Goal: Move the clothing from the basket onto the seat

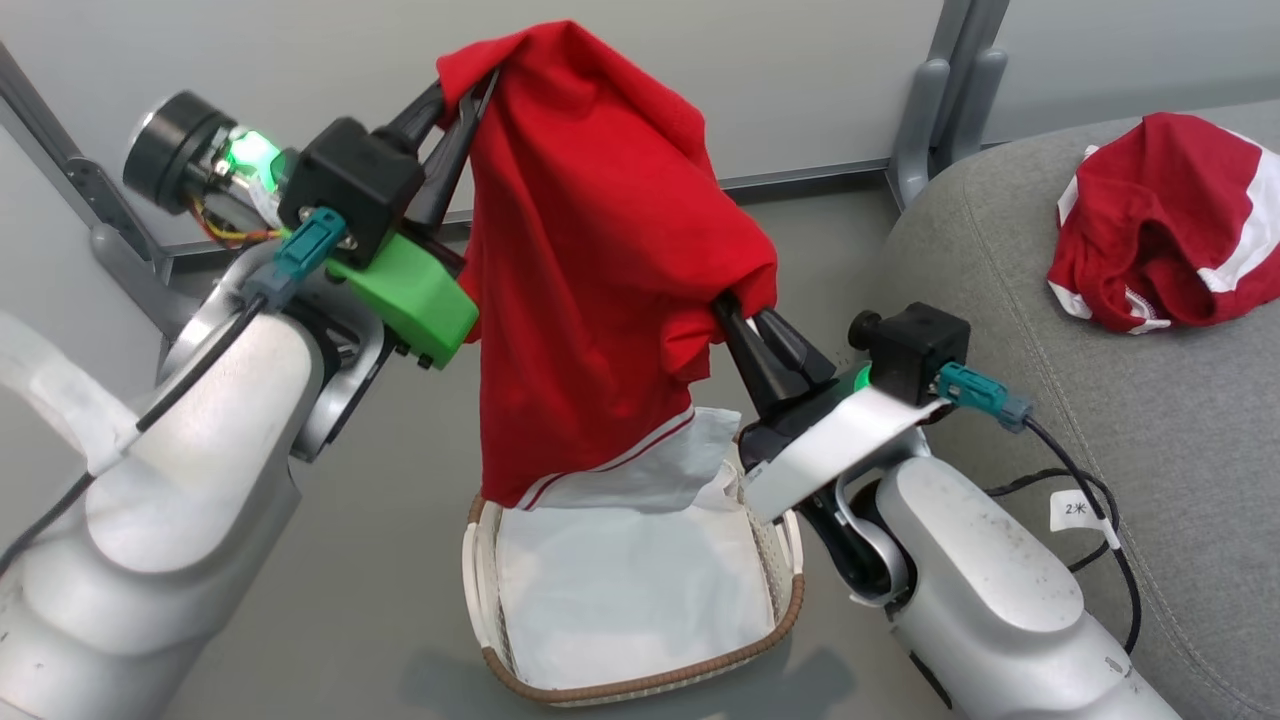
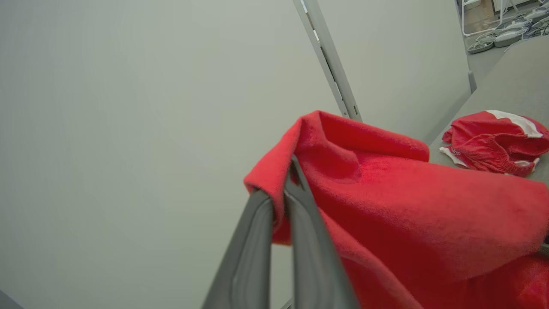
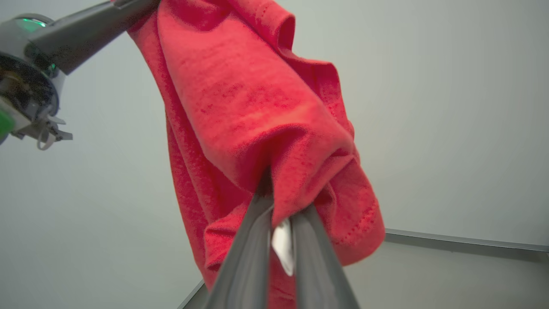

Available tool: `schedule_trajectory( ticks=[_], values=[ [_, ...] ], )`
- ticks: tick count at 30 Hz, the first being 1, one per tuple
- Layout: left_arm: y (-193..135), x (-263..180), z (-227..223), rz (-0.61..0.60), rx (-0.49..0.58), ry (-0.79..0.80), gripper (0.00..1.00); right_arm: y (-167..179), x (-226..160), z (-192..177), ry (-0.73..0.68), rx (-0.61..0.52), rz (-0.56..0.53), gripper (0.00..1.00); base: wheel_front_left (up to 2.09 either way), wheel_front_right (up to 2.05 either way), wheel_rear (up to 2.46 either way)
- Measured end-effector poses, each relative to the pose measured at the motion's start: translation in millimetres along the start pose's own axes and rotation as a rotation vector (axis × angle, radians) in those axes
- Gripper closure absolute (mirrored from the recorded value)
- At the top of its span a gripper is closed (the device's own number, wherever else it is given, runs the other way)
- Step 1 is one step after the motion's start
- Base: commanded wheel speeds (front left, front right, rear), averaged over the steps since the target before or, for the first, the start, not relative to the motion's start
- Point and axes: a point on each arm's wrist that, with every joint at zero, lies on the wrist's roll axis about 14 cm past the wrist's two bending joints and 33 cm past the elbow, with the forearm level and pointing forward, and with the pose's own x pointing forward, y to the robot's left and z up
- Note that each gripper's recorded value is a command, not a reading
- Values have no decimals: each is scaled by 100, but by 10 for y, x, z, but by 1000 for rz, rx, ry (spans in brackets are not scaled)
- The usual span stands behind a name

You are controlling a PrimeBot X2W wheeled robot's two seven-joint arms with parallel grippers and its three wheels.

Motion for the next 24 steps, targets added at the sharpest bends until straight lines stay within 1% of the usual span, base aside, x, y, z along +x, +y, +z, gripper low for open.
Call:
schedule_trajectory(
  ticks=[1, 2, 3, 4, 5, 6, 7, 14, 24],
  values=[
    [-2, -27, -72, 11, -20, 9, 100, -35, 2, 30, -8, -11, -8, 100, 0, 0, 0],
    [-8, -49, -128, 18, -35, 16, 85, -66, 4, 55, -15, -20, -15, 100, 0, 0, 0],
    [-22, -79, -203, 29, -61, 26, 79, -106, 5, 91, -24, -29, -26, 100, 0, 0, 0],
    [-45, -112, -278, 37, -89, 36, 65, -148, 6, 123, -32, -41, -36, 100, 0, 0, 0],
    [-70, -140, -340, 41, -109, 44, 56, -183, 8, 150, -39, -52, -44, 100, 0, 0, 0],
    [-104, -175, -408, 45, -131, 50, 8, -225, 14, 188, -48, -66, -54, 100, 0, 0, 0],
    [-144, -208, -469, 49, -155, 56, 0, -262, 20, 229, -58, -82, -62, 100, 0, 0, 0],
    [-488, -403, -824, 59, -314, 101, 0, -519, 3, 425, -97, -169, -129, 100, 0, 0, 0],
    [-1007, -577, -1169, 30, -463, 177, 0, -850, -155, 568, -109, -260, -229, 100, 0, 0, 0]
  ],
)
